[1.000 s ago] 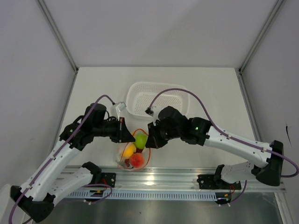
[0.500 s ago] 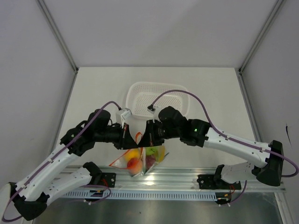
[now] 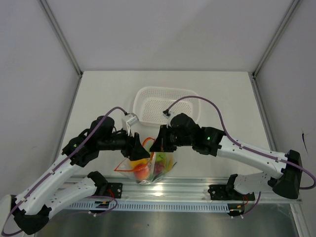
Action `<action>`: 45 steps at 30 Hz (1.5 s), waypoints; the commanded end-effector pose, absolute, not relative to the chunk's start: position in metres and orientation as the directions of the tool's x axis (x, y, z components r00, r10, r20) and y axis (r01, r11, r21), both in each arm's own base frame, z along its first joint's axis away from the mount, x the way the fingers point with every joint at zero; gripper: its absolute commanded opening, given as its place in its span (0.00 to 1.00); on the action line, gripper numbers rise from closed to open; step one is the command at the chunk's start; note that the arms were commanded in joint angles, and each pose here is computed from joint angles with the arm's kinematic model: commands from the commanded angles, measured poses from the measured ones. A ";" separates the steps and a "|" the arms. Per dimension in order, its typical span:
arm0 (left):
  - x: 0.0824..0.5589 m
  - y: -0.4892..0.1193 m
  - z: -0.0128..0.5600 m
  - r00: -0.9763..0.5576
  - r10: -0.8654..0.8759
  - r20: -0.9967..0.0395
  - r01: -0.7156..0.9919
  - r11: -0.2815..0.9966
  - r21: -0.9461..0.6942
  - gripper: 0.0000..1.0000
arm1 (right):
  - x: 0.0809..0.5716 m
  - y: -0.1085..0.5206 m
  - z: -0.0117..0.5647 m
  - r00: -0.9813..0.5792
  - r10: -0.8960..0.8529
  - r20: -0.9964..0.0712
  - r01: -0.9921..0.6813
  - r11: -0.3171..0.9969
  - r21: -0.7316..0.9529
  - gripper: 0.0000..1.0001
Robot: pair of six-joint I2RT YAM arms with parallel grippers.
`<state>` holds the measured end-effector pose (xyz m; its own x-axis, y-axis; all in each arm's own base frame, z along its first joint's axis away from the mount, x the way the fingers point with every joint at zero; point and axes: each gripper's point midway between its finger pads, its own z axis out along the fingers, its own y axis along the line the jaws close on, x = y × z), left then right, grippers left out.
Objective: Place the food in the zip-top bag and seal the zipper
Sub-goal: Adjust the zipper food storage bag at the center of the board.
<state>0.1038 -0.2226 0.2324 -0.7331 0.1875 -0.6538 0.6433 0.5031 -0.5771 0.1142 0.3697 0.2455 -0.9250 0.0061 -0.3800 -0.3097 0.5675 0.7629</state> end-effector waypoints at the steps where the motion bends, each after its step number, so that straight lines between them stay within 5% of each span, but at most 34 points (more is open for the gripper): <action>1: 0.103 -0.227 0.260 -0.635 0.150 -0.758 0.734 0.425 -0.530 0.70 | 0.124 0.370 0.250 -0.921 0.062 -0.383 -0.285 0.562 0.776 0.00; 15: 0.100 -0.224 0.255 -0.627 0.205 -0.752 0.749 0.426 -0.508 0.80 | 0.140 0.377 0.257 -0.926 0.158 -0.344 -0.207 0.551 0.808 0.00; 28: 0.136 -0.192 0.241 -0.582 0.147 -0.800 0.651 0.673 -0.351 0.82 | 0.139 0.384 0.258 -0.929 0.162 -0.334 -0.203 0.532 0.822 0.00; 45: 0.111 -0.219 0.238 -0.525 0.279 -0.804 0.771 0.555 -0.311 0.84 | 0.144 0.390 0.258 -0.928 0.193 -0.320 -0.179 0.522 0.834 0.00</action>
<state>0.1037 -0.2135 0.2217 -0.5737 0.2951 -0.7640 0.7497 0.5649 -0.3448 0.1396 0.3819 0.2450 -0.9354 0.1618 -0.3144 -0.1749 0.5610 0.8091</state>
